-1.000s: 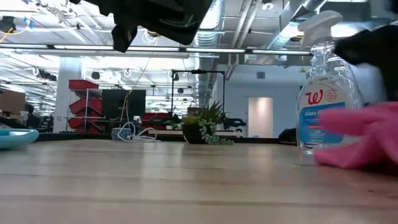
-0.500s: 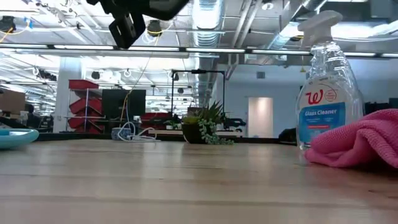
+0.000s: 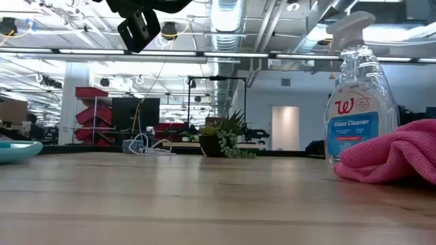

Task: Apply microfiber cloth
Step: Wipe the back of the cellphone with a microfiber cloth

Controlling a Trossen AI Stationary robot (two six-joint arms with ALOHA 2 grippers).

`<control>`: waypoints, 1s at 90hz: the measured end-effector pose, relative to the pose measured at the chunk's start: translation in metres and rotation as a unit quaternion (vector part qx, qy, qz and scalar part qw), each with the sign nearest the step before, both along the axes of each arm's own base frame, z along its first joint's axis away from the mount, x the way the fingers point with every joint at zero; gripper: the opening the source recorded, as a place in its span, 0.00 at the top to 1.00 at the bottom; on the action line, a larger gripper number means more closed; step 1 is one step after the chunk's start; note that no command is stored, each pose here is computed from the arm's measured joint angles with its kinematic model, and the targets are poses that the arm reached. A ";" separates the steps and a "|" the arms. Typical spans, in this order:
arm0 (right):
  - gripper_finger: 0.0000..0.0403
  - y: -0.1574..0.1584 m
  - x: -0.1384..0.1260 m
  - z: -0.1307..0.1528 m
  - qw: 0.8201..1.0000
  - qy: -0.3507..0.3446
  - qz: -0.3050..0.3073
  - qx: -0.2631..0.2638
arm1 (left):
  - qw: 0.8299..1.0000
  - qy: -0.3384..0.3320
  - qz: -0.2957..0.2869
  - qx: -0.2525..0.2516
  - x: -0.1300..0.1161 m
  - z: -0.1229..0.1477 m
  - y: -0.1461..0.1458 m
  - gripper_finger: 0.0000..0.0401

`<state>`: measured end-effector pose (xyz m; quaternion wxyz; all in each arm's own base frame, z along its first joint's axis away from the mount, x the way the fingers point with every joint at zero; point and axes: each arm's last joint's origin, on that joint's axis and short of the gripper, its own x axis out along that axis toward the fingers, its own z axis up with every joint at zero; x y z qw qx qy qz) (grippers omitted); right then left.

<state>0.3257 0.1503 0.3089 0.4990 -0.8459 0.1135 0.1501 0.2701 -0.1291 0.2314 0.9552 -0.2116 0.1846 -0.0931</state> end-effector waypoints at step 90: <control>0.95 0.004 0.017 -0.036 0.998 0.053 -0.007 -0.034 | 0.999 -0.006 0.005 0.035 0.007 -0.001 0.016 0.56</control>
